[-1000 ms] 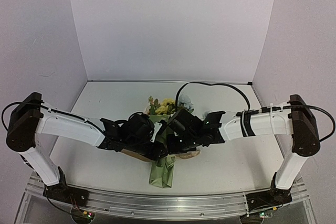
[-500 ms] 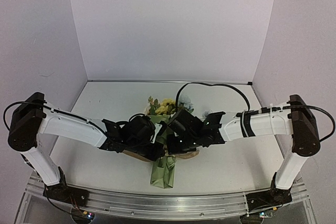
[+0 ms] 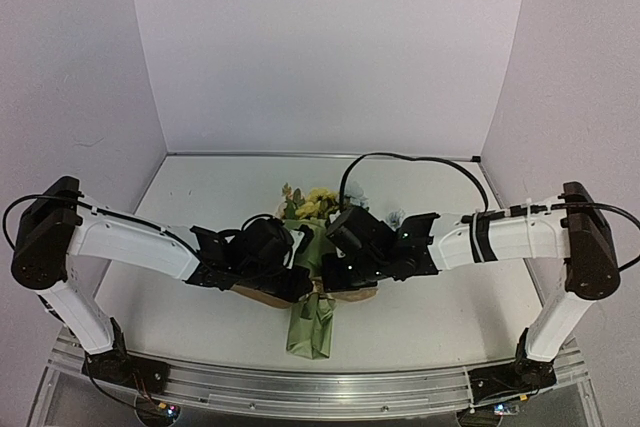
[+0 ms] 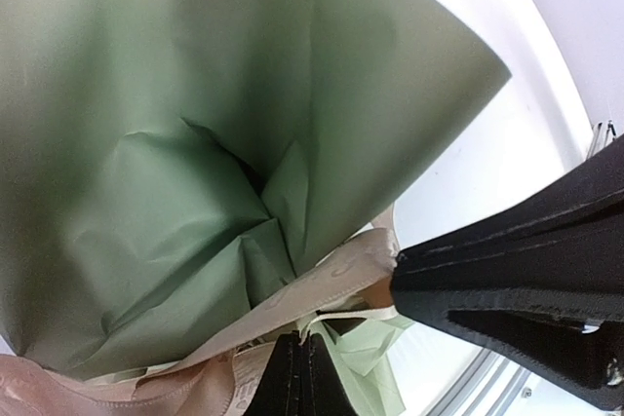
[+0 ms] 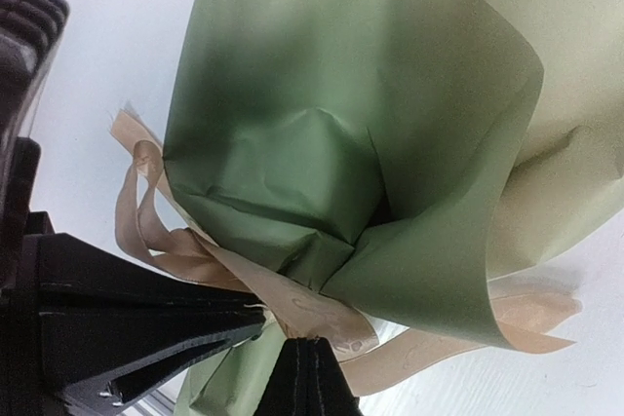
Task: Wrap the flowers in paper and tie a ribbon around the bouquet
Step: Cross the half-tied ribbon over the folded bouquet.
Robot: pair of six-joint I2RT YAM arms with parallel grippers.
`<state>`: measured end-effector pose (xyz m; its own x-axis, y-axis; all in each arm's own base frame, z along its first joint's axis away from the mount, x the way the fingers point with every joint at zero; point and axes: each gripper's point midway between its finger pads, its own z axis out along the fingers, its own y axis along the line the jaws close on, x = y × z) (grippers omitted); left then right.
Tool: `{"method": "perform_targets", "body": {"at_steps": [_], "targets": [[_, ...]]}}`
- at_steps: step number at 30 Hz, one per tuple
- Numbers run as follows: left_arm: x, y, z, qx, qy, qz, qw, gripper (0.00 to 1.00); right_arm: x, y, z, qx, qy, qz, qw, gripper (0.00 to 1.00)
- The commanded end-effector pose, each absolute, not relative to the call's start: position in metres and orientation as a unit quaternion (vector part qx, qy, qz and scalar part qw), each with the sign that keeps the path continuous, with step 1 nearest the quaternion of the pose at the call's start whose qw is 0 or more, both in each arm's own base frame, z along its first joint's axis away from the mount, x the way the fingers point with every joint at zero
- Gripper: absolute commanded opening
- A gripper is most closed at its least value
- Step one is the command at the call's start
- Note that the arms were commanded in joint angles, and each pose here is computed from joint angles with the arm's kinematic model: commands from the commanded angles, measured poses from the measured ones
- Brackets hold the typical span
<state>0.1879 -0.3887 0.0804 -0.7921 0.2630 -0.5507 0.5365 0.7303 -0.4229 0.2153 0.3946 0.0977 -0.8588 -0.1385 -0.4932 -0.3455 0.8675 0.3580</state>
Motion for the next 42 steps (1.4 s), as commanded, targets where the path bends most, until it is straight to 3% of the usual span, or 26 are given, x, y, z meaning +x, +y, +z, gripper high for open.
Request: {"method": "perform_targets", "body": {"at_steps": [1,37,42], "targets": [[0.198,-0.392,0.098,0.204,0.893,-0.307,0.258,0.00,0.215,0.400,0.116,-0.137,0.927,0.244,0.249,0.00],[0.217,-0.409,0.073,0.135,0.884,-0.353,0.275,0.00,0.198,0.404,0.103,-0.121,0.923,0.290,0.223,0.00],[0.217,-0.407,0.074,0.135,0.882,-0.355,0.279,0.00,0.200,0.403,0.120,-0.123,0.917,0.295,0.238,0.16]]}}
